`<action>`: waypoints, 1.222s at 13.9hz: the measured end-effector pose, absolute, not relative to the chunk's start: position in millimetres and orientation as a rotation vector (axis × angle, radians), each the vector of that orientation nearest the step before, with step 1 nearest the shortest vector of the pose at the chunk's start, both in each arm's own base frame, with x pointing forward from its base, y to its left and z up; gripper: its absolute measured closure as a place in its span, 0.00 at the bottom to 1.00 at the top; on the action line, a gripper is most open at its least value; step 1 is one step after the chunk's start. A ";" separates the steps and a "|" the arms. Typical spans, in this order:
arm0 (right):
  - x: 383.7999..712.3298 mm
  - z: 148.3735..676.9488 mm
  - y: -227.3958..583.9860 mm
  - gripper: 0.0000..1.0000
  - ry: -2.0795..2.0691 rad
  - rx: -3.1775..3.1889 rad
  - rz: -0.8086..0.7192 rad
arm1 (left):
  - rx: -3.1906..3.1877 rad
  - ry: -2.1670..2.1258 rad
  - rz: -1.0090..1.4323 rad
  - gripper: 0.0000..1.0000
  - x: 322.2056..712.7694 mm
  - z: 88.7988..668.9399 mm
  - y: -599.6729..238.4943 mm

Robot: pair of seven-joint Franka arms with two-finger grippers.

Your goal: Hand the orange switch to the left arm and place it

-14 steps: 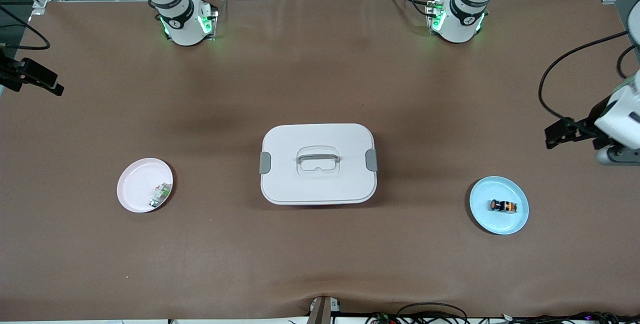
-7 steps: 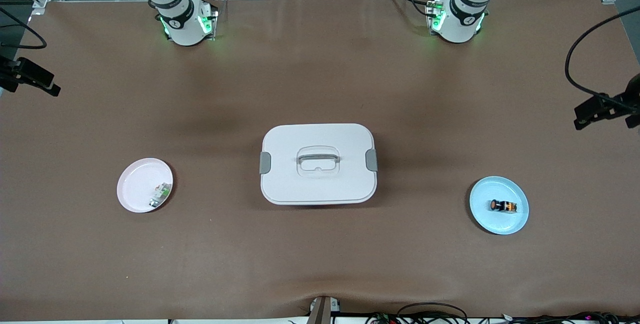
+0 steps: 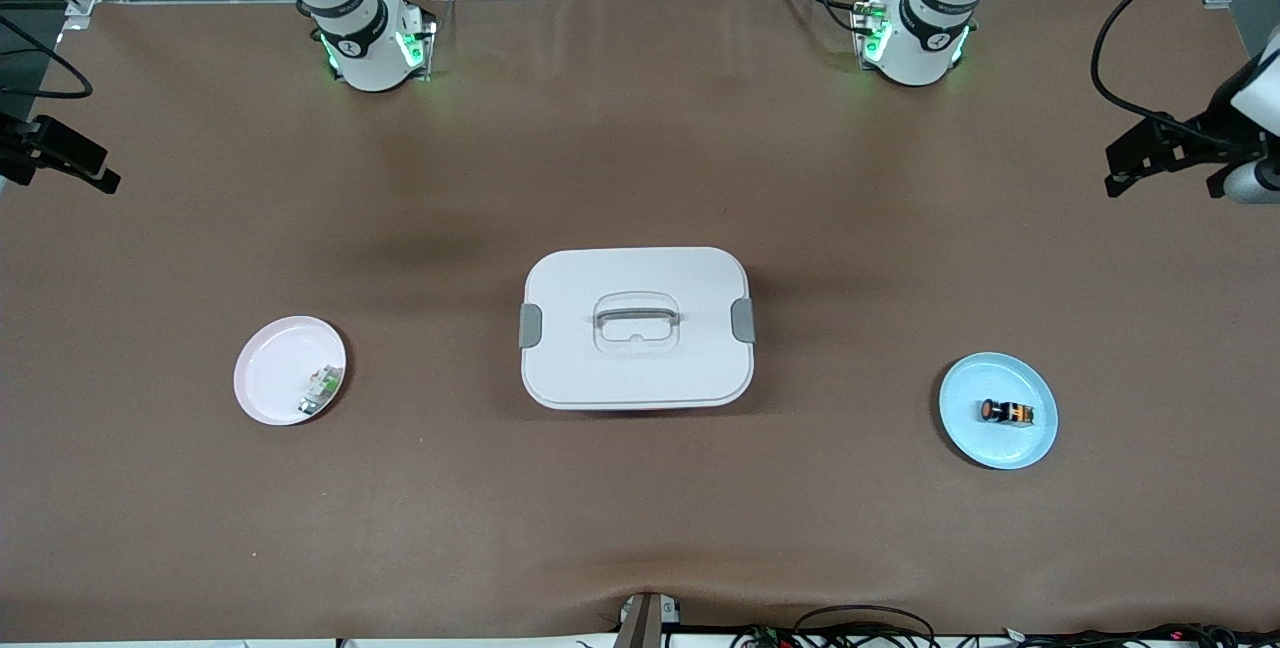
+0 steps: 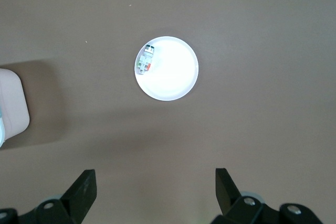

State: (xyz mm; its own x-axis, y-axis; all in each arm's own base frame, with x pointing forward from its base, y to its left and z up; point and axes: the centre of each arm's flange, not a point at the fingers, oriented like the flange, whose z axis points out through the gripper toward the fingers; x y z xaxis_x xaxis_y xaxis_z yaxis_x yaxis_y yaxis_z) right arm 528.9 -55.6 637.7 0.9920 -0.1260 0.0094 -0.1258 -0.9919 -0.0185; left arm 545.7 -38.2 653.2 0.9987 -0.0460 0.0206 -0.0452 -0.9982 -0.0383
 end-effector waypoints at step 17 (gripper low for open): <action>530.1 642.9 -55.5 0.00 0.197 -3.118 -0.036 | -3.100 0.048 0.008 0.00 520.1 659.0 -41.5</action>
State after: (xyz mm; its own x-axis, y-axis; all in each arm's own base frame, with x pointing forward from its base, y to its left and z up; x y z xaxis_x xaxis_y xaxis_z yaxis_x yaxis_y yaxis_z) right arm 530.1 -55.5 642.9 0.9918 -0.1257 0.0220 -0.1253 -0.9919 -0.0186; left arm 520.1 -41.5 659.0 0.9995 -0.0307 -0.0061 -0.0309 -0.9987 -0.0411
